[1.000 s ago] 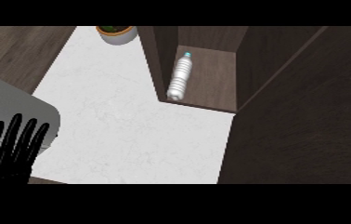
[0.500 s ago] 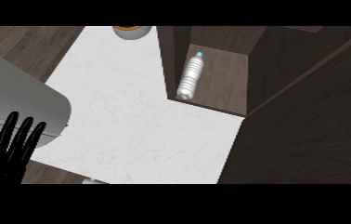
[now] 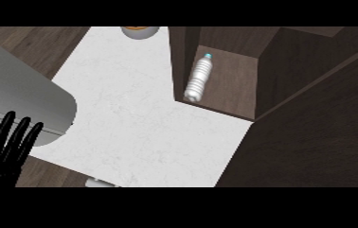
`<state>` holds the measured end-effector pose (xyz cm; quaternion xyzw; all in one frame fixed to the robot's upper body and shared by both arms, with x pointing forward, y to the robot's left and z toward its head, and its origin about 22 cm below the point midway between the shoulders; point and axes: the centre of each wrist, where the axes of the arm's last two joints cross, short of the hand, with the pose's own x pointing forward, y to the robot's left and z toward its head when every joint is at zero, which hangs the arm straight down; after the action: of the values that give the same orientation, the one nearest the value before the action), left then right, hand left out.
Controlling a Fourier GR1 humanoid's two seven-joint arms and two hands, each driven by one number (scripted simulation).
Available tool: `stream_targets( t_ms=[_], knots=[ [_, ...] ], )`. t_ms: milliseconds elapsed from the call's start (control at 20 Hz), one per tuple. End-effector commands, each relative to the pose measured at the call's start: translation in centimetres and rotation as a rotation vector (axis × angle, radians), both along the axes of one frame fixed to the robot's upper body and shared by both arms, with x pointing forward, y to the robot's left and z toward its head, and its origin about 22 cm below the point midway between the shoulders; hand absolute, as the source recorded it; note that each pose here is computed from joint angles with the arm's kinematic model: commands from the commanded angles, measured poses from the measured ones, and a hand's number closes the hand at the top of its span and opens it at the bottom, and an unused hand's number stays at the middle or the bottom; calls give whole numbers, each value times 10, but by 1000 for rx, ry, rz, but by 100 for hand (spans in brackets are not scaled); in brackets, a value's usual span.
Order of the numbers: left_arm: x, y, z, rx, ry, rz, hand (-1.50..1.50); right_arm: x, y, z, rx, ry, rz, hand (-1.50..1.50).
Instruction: Pick up the bottled water, place it into the cabinet and close the cabinet
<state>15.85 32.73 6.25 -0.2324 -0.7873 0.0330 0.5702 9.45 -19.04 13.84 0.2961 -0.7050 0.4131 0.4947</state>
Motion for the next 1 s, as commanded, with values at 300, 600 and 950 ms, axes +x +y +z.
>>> stream_targets(
  t_ms=[300,600,950],
  knots=[
    [5,10,5,19,-8,-2,-150,6,25,8,-57,-30,144,150],
    [4,11,4,-3,-9,-2,-150,11,29,1,-21,36,135,150],
    [8,14,10,4,-37,-15,-150,14,33,-10,65,135,231,150]
  ],
)
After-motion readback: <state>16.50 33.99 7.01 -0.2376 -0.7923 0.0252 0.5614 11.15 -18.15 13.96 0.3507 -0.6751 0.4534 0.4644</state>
